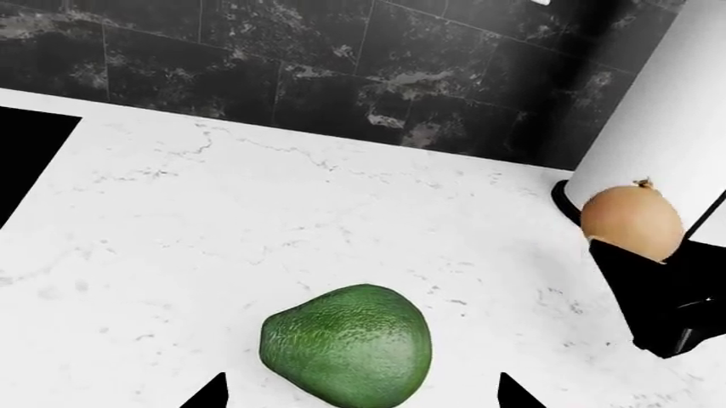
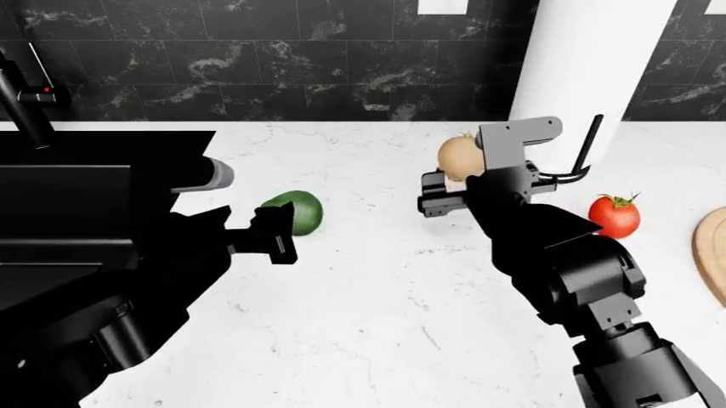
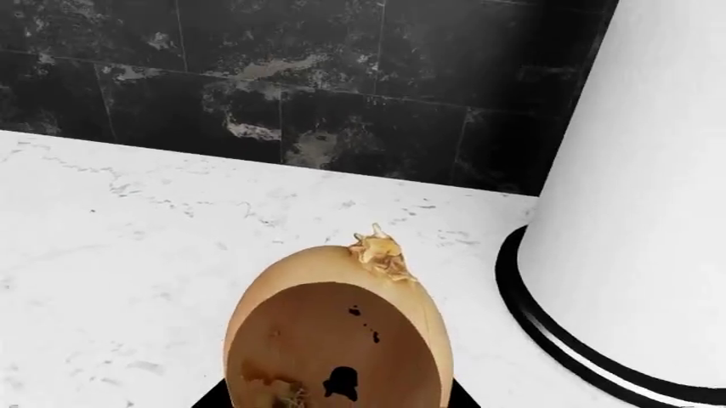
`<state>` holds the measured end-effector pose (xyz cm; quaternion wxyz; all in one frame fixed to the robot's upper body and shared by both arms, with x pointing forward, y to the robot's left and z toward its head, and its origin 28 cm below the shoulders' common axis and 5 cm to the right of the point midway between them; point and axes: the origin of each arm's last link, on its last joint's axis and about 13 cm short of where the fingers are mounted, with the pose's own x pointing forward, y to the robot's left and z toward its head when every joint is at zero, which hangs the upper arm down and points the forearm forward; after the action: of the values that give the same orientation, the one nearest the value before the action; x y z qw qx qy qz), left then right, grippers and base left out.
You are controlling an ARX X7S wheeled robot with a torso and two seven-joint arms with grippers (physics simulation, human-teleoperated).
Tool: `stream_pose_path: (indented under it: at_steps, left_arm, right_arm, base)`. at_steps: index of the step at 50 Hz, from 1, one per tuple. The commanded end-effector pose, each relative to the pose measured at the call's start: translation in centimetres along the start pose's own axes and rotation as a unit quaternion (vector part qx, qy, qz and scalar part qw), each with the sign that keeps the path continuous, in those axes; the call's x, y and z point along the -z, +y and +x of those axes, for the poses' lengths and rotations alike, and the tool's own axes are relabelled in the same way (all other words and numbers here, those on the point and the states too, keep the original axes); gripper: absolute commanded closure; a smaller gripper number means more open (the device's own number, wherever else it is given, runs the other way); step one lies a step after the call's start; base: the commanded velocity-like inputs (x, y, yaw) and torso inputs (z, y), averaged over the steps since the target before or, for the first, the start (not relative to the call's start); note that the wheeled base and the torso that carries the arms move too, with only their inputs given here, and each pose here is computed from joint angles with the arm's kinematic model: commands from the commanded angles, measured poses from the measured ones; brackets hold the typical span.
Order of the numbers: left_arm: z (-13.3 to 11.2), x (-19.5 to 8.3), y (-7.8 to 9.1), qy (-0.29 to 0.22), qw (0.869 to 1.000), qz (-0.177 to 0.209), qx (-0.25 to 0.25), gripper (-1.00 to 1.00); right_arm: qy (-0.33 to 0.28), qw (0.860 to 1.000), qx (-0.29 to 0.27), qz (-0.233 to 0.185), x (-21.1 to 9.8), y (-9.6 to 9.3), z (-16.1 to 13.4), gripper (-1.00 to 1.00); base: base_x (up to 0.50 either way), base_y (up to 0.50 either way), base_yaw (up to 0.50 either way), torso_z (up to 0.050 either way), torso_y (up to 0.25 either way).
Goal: Place the avocado, onion, tomato and bell pepper on the cutting board.
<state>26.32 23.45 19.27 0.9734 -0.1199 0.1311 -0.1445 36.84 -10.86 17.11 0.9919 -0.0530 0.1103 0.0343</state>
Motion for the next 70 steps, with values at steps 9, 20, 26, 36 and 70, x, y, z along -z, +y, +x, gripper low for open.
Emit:
stream_pose_path:
  at_steps: [9, 20, 26, 36, 70]
  left_arm:
    - [-0.1, -0.1, -0.1, -0.001, 1.000, 0.013, -0.001, -1.00]
    - [0.3, -0.5, 0.0, 0.008, 0.999, 0.024, 0.022, -1.00]
    - [0.9, -1.0, 0.4, 0.013, 0.999, 0.026, 0.022, -1.00]
    - [1.0, -1.3, 0.1, 0.006, 0.996, 0.075, 0.046, -1.00]
    - [4.0, -6.2, 3.5, 0.094, 0.975, 0.146, 0.136, -1.00]
  right_arm:
    - [-0.051, 0.998, -0.016, -0.015, -1.3, 0.1, -3.6, 1.00]
    - [-0.059, 0.998, -0.029, 0.008, -1.5, 0.1, -5.6, 1.00]
    - [-0.062, 0.997, -0.032, 0.012, -1.6, 0.2, -6.0, 1.00]
    - [-0.069, 0.997, -0.032, 0.016, -1.7, 0.1, -6.4, 1.00]
    - [-0.071, 0.997, -0.012, 0.031, -1.3, -0.6, -6.8, 1.00]
  base:
    - [0.00, 0.00, 0.00, 0.000, 0.000]
    - [0.00, 0.00, 0.00, 0.000, 0.000]
    - [0.00, 0.00, 0.00, 0.000, 0.000]
    - [0.00, 0.00, 0.00, 0.000, 0.000]
    - [0.00, 0.00, 0.00, 0.000, 0.000]
